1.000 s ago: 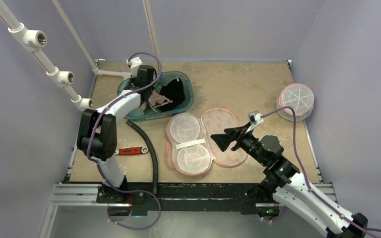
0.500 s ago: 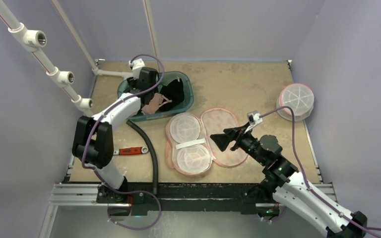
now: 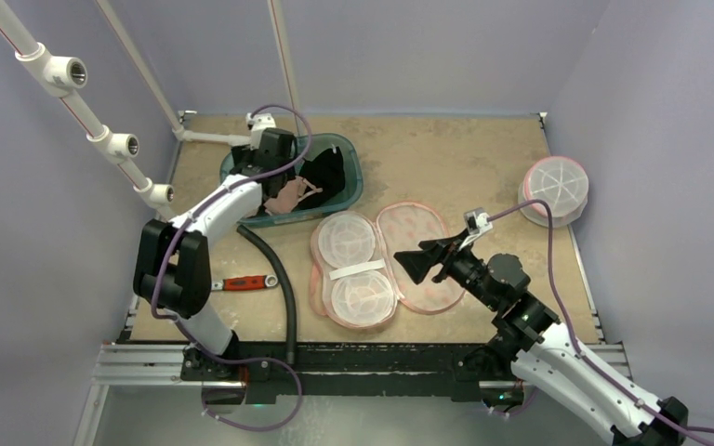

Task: Unzip the laundry bag and remove the bra
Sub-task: Place the bra in the bin, then adjust the bra in the bin.

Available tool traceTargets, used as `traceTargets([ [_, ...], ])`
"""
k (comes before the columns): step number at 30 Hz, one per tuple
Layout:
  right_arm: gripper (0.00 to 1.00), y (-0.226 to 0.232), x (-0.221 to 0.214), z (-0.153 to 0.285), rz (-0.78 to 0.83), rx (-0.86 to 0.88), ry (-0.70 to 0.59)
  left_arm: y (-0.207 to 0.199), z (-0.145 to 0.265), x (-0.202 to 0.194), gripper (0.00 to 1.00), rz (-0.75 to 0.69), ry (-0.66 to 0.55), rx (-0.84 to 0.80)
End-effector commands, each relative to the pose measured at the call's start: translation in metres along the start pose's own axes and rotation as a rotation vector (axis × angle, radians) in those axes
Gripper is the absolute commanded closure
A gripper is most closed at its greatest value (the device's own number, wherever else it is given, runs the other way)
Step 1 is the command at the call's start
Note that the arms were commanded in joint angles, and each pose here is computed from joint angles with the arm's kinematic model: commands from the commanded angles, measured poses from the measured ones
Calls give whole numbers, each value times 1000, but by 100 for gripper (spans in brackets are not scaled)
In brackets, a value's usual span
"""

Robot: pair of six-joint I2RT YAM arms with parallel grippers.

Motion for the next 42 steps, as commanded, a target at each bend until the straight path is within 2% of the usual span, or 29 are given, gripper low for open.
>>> traceTargets([
  [1, 2, 7, 3, 3, 27, 44, -16, 2, -10, 8, 14, -74, 42, -88],
  [8, 2, 8, 0, 3, 31, 61, -9, 21, -38, -1, 13, 12, 139, -171],
  [18, 2, 7, 0, 3, 56, 56, -4, 3, -65, -24, 24, -11, 215, -263],
  [22, 2, 5, 0, 4, 60, 49, -3, -1, -70, -28, 37, -8, 229, -286],
  [25, 2, 5, 0, 5, 61, 46, -2, -3, -67, -26, 55, -3, 218, -304],
  [28, 2, 5, 1, 5, 64, 46, -7, 0, -58, -14, 77, 7, 179, -306],
  [34, 2, 7, 4, 7, 67, 48, -16, 6, -18, 29, 97, 76, 72, -351],
  [38, 2, 7, 5, 8, 66, 46, -20, 0, 18, 53, 100, 180, 9, -469],
  [42, 2, 8, 6, 8, 58, 52, -23, -23, 56, 71, 100, 300, -47, -718],
])
Point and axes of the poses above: each gripper's point midway between its finger pads, its own z axis back along the fingers, its own y axis along the line the jaws close on, x = y × z, the point moved 3 cm from there along z, back along the fingers, and after that the axes turned 8 degrees about z, right-handed, at the moved point
